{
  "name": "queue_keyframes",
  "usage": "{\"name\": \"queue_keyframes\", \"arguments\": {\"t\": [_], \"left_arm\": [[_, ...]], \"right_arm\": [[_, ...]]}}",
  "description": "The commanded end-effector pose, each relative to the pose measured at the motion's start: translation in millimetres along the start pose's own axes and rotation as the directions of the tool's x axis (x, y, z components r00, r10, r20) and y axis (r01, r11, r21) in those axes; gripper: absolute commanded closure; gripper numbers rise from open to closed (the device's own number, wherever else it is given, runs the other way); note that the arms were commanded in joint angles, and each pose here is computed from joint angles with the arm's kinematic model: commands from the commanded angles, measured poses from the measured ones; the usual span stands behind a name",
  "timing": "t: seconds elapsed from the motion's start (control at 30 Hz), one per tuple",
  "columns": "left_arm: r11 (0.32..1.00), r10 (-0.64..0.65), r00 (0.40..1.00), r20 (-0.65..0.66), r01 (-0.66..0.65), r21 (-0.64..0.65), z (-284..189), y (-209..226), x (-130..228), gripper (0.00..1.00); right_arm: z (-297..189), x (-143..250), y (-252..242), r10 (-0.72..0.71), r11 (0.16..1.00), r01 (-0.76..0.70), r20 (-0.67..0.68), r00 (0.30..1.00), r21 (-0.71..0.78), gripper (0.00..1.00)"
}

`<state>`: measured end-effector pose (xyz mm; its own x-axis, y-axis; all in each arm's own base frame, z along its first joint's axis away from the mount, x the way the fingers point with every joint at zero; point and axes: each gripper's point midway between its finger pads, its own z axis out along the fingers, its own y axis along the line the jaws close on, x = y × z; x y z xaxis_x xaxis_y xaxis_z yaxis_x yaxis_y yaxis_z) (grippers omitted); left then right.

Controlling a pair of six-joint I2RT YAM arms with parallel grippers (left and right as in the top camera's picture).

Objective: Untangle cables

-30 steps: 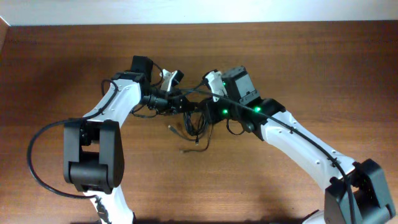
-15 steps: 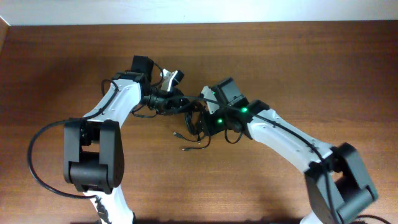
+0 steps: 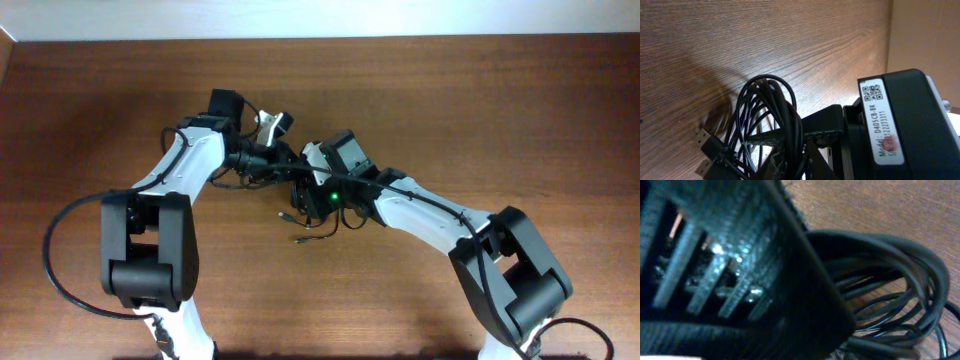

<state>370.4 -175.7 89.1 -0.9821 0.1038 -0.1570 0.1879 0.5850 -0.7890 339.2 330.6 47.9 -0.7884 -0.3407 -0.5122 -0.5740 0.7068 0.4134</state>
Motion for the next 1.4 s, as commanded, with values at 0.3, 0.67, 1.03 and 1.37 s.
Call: {"name": "queue_keyframes", "arguments": {"t": [0.3,0.67,1.03,1.37], "left_arm": [[1.000,-0.008,1.000,-0.010,0.008,0.009,2.1,0.8,2.6,0.98],[0.999,-0.031,0.999,-0.010,0.031,-0.029,2.1,7.2,2.8,0.98],[0.996,-0.030,0.999,-0.010,0.029,-0.086,1.6,16.9,3.0,0.85],[0.979,-0.044,0.999,0.009,0.045,-0.200,-1.3,36.7,-0.5,0.52]], "right_arm": [[-51.4,-39.4,12.9,-0.019,1.000,0.021,0.131,0.991,-0.012,0.96],[-66.1,-19.6,-20.4,0.019,0.979,-0.032,0.069,0.997,0.199,0.96],[-113.3,-39.0,-2.2,-0.023,0.978,-0.011,0.158,0.987,0.210,0.96],[-111.8,-1.4,21.1,0.026,0.996,-0.026,0.006,1.000,0.080,0.96]]}}
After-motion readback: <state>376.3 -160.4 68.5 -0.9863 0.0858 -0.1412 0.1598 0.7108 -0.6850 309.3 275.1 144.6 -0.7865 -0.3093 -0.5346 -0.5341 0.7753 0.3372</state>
